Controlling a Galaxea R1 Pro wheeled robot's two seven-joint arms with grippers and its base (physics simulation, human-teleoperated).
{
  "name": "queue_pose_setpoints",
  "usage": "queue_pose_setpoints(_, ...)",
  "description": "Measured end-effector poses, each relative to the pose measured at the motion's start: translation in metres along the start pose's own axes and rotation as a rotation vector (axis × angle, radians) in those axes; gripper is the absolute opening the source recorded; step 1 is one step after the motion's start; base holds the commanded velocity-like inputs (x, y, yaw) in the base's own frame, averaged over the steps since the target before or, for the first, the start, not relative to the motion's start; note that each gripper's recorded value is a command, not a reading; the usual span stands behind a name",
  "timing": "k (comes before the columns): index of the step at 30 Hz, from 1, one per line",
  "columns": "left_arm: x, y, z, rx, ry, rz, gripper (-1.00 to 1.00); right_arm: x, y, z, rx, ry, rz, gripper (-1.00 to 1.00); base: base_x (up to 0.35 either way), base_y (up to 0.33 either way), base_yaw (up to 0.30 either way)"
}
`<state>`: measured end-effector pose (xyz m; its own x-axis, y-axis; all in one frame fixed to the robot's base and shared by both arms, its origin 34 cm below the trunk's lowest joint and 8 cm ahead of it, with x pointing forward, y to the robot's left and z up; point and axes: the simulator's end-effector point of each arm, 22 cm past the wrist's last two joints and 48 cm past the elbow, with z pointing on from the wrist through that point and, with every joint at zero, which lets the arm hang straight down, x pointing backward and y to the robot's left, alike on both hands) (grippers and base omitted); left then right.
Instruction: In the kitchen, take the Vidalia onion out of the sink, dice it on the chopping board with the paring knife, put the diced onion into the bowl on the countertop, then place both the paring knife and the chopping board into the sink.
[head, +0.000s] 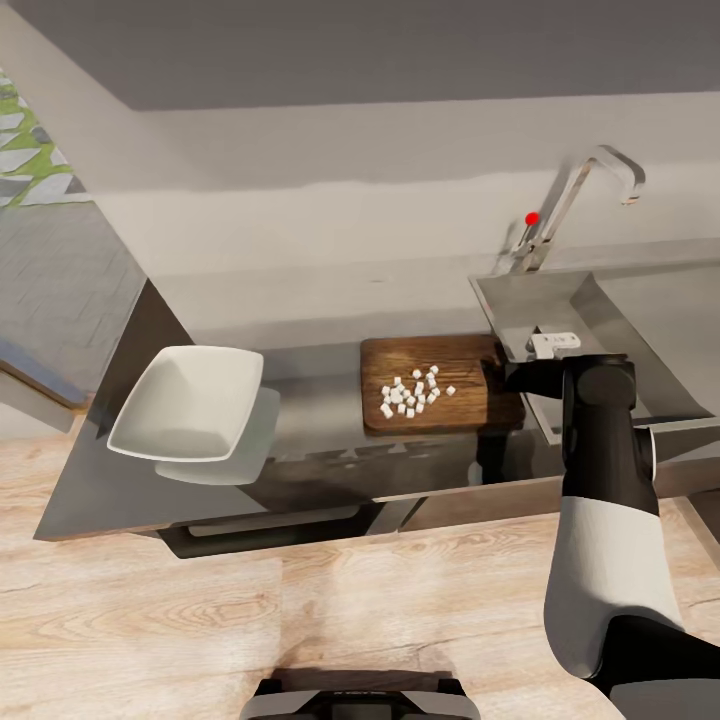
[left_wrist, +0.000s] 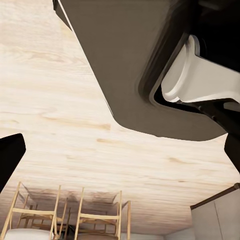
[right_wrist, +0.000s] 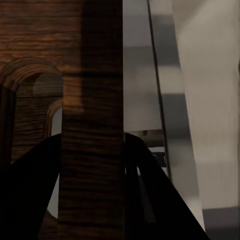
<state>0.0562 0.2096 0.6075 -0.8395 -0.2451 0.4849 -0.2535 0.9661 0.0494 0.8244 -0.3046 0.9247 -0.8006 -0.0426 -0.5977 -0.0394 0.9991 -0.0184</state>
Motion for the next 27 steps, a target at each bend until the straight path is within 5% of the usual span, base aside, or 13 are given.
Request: queue_pose_setpoints(27,-0.009,-0.003,-0.004,0.006,-0.024,0.002,1.0,-0.014,-0.001,-0.015,0.002,-0.031,0.0,-1.0,0.0,0.0,0.0)
